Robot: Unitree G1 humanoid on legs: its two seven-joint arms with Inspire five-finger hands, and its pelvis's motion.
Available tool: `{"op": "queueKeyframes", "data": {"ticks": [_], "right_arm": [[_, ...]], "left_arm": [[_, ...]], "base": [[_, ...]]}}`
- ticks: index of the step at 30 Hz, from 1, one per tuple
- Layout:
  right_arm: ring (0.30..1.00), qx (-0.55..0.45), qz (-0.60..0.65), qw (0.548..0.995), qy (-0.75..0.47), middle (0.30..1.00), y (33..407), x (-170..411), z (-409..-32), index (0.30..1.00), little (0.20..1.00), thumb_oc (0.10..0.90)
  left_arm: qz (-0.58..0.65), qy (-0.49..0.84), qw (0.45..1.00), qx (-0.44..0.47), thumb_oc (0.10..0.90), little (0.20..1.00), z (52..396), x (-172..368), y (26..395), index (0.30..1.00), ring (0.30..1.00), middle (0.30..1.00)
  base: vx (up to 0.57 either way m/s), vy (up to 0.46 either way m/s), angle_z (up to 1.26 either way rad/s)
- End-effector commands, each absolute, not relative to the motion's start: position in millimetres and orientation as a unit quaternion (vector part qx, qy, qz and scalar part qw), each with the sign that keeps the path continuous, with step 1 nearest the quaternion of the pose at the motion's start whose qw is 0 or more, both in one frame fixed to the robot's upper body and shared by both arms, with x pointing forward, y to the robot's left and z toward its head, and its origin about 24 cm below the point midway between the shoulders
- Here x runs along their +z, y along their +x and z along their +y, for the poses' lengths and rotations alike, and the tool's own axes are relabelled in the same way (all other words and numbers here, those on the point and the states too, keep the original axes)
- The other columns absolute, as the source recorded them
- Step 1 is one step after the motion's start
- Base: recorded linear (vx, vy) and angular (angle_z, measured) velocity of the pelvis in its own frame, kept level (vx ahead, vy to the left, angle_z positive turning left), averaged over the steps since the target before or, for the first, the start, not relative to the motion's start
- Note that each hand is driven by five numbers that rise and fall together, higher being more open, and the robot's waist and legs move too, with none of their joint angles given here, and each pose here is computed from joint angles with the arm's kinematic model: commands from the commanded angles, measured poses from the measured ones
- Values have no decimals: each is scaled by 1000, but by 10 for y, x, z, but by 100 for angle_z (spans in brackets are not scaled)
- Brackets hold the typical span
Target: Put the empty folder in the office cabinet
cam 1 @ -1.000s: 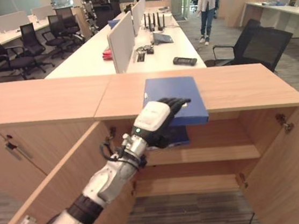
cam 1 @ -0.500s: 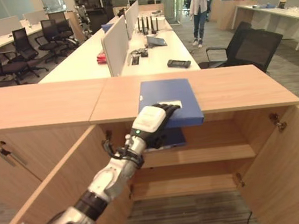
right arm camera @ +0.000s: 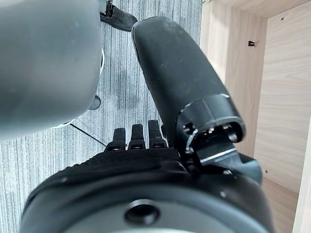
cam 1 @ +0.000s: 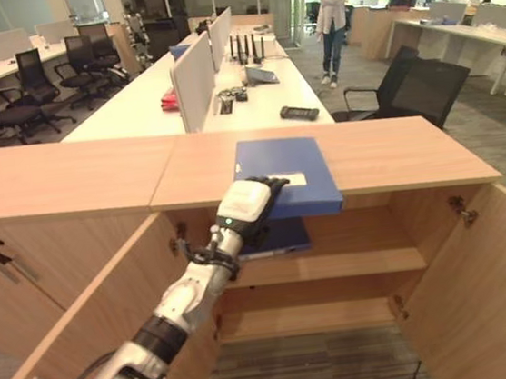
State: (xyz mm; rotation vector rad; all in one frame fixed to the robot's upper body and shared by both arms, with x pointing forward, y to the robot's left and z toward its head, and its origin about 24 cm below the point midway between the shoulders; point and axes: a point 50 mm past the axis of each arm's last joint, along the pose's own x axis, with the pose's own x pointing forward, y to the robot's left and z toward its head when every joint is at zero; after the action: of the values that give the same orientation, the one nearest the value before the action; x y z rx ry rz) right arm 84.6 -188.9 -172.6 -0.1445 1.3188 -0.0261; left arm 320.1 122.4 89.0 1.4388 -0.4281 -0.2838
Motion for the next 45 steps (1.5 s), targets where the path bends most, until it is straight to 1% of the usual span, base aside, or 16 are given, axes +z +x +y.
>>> {"op": "queueKeyframes", "data": {"ticks": [1, 11, 24, 25, 26, 27, 28, 32, 33, 38, 41, 45], "right_arm": [[900, 1, 633, 768, -98, 900, 678, -1747, -1965, 900, 900, 800], [900, -3, 638, 764, -103, 900, 635, -1748, -2006, 900, 900, 800], [900, -1, 639, 762, -103, 900, 591, -1752, -2017, 900, 900, 800], [900, -1, 639, 762, -103, 900, 589, -1751, -2025, 900, 900, 800], [900, -2, 639, 762, -103, 900, 589, -1751, -2025, 900, 900, 800], [900, -1, 639, 762, -103, 900, 587, -1751, -2022, 900, 900, 800], [900, -2, 638, 763, -102, 900, 588, -1752, -2016, 900, 900, 800], [900, -4, 637, 765, -99, 900, 595, -1752, -2010, 900, 900, 800], [900, -4, 637, 765, -97, 900, 587, -1754, -1998, 900, 900, 800], [900, -6, 638, 764, -97, 900, 578, -1757, -1992, 900, 900, 800], [900, -8, 638, 765, -94, 900, 573, -1761, -1969, 900, 900, 800], [900, -10, 635, 767, -91, 900, 572, -1765, -1933, 900, 900, 800]], "left_arm": [[-303, 630, 714, -24, 800, 900, 1098, 1704, 3507, 900, 900, 900], [-267, 671, 690, -45, 800, 900, 1043, 1546, 3633, 900, 900, 900], [-190, 732, 653, -45, 800, 900, 1209, 1310, 3790, 900, 900, 900], [-174, 737, 652, -43, 593, 589, 1260, 1262, 3809, 589, 589, 589], [-174, 737, 652, -43, 593, 589, 1259, 1260, 3810, 589, 589, 589], [-165, 739, 652, -39, 486, 429, 1298, 1242, 3819, 429, 429, 429], [-151, 743, 651, -34, 400, 300, 1352, 1207, 3830, 300, 300, 300], [-130, 751, 647, -30, 400, 300, 1444, 1143, 3834, 300, 300, 300], [-111, 758, 642, -29, 400, 300, 1540, 1063, 3813, 300, 300, 300], [-92, 763, 640, -30, 400, 300, 1630, 933, 3762, 300, 300, 300], [-69, 759, 646, -22, 400, 300, 1720, 825, 3720, 300, 300, 300], [-50, 744, 666, 12, 400, 300, 1866, 754, 3665, 300, 300, 300]], "base": [[0, 0, 0], [0, 0, 0], [10, -4, -4], [9, -3, -7], [14, -9, -5], [0, 0, 0], [21, -14, -4], [9, -4, -6], [0, 0, 0], [0, 0, 0], [0, 0, 0], [0, 0, 0]]}}
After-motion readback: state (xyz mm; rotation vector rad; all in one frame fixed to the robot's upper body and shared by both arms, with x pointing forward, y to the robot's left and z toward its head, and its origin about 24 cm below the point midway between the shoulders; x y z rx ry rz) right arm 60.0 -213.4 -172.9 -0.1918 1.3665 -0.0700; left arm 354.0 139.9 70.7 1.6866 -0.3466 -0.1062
